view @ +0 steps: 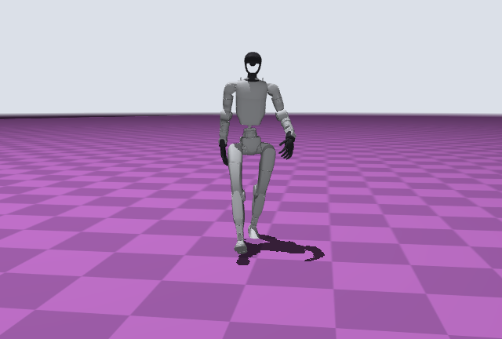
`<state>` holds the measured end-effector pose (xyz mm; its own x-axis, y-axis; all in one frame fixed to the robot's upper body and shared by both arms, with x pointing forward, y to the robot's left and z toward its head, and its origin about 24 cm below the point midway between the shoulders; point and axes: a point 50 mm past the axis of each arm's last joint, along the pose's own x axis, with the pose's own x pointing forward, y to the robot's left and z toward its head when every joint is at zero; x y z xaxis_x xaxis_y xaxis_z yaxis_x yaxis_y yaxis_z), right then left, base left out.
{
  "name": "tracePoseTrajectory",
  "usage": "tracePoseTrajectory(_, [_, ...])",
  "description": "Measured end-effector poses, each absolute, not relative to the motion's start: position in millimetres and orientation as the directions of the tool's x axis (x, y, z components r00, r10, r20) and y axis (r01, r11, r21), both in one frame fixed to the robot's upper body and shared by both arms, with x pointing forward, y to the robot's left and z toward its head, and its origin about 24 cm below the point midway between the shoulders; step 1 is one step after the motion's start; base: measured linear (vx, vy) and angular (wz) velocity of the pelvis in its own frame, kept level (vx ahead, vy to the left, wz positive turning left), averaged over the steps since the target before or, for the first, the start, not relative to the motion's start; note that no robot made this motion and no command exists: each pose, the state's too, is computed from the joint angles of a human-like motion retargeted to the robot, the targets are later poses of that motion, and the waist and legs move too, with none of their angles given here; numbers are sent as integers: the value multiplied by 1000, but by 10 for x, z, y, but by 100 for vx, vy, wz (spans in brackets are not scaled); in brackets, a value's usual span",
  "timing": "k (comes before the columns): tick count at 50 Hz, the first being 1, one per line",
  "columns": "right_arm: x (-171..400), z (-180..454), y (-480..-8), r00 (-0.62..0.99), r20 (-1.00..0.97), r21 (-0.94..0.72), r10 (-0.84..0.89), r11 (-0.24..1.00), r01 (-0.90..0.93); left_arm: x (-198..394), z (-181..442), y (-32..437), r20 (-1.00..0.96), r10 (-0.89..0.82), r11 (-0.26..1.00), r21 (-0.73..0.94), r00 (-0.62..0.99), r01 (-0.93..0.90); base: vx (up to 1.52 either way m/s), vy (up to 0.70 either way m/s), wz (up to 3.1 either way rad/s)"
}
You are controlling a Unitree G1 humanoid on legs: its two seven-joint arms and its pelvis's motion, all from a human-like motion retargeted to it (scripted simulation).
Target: Walk run
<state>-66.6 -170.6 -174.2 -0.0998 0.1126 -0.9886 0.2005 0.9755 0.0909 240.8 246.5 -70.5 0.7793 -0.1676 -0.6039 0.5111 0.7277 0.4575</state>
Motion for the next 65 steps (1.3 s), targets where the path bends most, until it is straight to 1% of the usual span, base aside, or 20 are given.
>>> tracePoseTrajectory(3, [-635, -1748, -1681, -97, -987, 108, 130, 971, 212, 2381, -722, 2405, -583, -167, 747, 451, 795, 488, 119, -29, 10])
tracePoseTrajectory(5, [-591, -1758, -1675, -85, -989, 98, 118, 972, 216, 2201, -881, 2336, -623, -163, 770, 405, 765, 494, 137, -26, 24])
tracePoseTrajectory(8, [-585, -1760, -1699, -70, -995, 48, 71, 957, 288, 1614, -1300, 2136, -772, -177, 780, 268, 610, 566, 139, -17, 29])
tracePoseTrajectory(10, [-435, -1783, -1725, -20, -1000, 14, 23, 938, 347, 1274, -1501, 1979, -845, -164, 785, 202, 510, 586, 125, -22, -31])
tracePoseTrajectory(13, [-25, -1805, -1813, 99, -995, 5, -30, 940, 343, 799, -1679, 1933, -927, -113, 813, 121, 359, 569, 129, -34, -20])
tracePoseTrajectory(17, [648, -1746, -1964, 287, -953, -24, -98, 967, 253, 199, -1782, 1831, -981, -97, 867, 0, 169, 498, 78, -13, 14])
tracePoseTrajectory(20, [1177, -1607, -2069, 448, -887, -23, -110, 980, 196, -238, -1784, 1832, -997, -62, 905, -36, 48, 424, 105, -22, -32])
tracePoseTrajectory(26, [2128, -1116, -2118, 744, -666, 7, -56, 997, 81, -807, -1706, 1867, -992, 1, 942, -42, -129, 332, 108, -14, -66])
tracePoseTrajectory(30, [2353, -934, -2096, 811, -585, -15, 5, 1000, -17, -948, -1667, 1896, -978, 6, 948, -61, -207, 314, 120, -2, -33])
tracePoseTrajectory(33, [2160, -1070, -2045, 780, -625, -47, 2, 998, -39, -873, -1687, 1879, -980, 7, 953, -53, -198, 298, 104, 1, -25])
tracePoseTrajectory(35, [1818, -1272, -2052, 709, -706, -70, -12, 996, -53, -814, -1703, 1852, -983, -3, 951, -60, -186, 303, 168, 12, -105])
tracePoseTrajectory(37, [1474, -1449, -1999, 620, -785, -85, -20, 993, -75, -588, -1750, 1823, -993, -18, 947, -55, -119, 318, 139, 5, -58])
tracePoseTrajectory(41, [891, -1654, -2016, 441, -897, -66, -18, 994, -93, 122, -1789, 1909, -995, -30, 914, 10, 91, 405, 107, 6, -11])
tracePoseTrajectory(45, [371, -1768, -1930, 276, -959, -57, -60, 998, 21, 982, -1647, 2082, -939, -40, 867, 138, 342, 479, 94, 0, 35])
tracePoseTrajectory(48, [-7, -1791, -1897, 150, -989, 0, -17, 993, 115, 1558, -1422, 2204, -856, -62, 835, 237, 513, 496, 106, -7, 103])
tracePoseTrajectory(51, [-271, -1782, -1875, 73, -997, 32, 19, 983, 182, 2069, -1100, 2353, -746, -80, 806, 341, 661, 483, 96, -14, 105])
tracePoseTrajectory(55, [-489, -1771, -1790, 7, -1000, 29, 28, 961, 274, 2532, -668, 2485, -609, -123, 757, 454, 783, 471, 107, -27, 78])
tracePoseTrajectory(60, [-558, -1764, -1741, -20, -998, 56, 67, 938, 343, 2526, -630, 2399, -566, -167, 739, 470, 807, 482, 133, -33, 18])
tracePoseTrajectory(63, [-553, -1765, -1750, -24, -999, 35, 46, 943, 332, 2046, -1012, 2253, -674, -180, 753, 374, 716, 541, 133, -23, 20])
tracePoseTrajectory(65, [-394, -1783, -1786, 23, -1000, 23, 17, 950, 312, 1702, -1258, 2105, -744, -168, 772, 309, 647, 556, 126, -20, -47])
